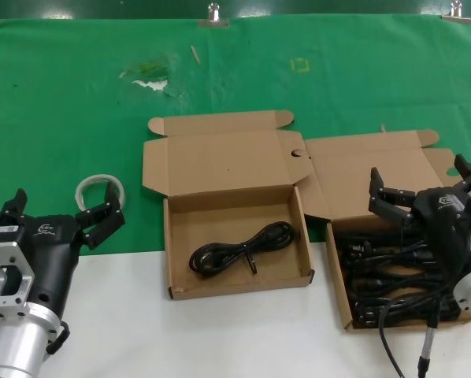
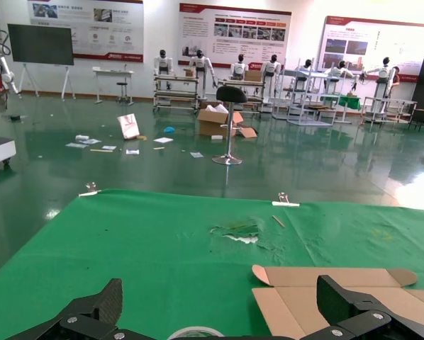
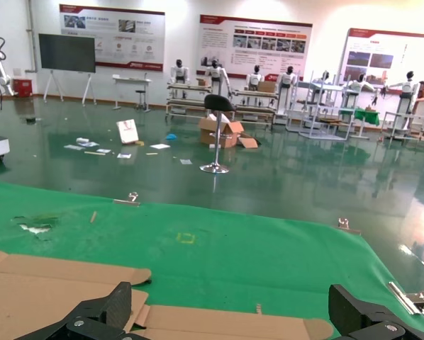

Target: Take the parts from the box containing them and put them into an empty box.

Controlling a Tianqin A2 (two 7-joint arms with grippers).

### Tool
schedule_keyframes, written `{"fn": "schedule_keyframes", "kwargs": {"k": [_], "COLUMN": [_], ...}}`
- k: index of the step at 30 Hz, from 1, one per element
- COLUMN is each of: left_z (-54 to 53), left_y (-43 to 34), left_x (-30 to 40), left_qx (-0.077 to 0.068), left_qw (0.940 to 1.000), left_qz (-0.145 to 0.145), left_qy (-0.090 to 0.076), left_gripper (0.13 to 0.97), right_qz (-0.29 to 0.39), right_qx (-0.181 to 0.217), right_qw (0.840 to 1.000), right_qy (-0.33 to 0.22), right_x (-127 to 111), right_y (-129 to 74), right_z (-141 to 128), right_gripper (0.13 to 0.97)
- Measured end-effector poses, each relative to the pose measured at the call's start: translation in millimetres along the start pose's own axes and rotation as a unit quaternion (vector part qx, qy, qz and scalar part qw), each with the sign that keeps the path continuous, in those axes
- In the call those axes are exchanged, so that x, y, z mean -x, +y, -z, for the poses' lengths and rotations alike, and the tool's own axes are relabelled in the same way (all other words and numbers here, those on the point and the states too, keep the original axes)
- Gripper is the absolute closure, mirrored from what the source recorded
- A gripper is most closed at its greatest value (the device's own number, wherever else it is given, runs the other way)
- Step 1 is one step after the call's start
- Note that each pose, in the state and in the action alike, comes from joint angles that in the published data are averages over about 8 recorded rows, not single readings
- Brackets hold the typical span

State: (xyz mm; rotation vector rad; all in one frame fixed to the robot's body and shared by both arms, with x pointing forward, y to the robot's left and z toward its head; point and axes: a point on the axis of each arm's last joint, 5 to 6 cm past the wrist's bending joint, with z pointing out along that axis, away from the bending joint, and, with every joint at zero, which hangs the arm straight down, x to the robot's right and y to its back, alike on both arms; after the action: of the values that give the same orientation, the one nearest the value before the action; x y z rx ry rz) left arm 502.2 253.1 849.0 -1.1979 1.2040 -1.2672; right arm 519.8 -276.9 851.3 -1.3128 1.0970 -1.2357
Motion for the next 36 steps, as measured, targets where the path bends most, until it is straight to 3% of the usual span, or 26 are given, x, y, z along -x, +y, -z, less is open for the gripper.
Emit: {"fn": "schedule_keyframes", "kwargs": {"k": [36], "left_z": [0.0], "left_y": [0.0], "left_x": [0.0], "left_qx": [0.0], "left_qw": [1.0], "left_qz": [0.0], "left_qy": [0.0], "left_gripper": [0.132], "right_qz": [0.0], "right_qx": [0.0], "right_qw": [1.0], "right_qy": [0.0], "right_x": [0.0], "right_y": [0.0], "right_z": [0.0], "right_gripper": [0.13]}}
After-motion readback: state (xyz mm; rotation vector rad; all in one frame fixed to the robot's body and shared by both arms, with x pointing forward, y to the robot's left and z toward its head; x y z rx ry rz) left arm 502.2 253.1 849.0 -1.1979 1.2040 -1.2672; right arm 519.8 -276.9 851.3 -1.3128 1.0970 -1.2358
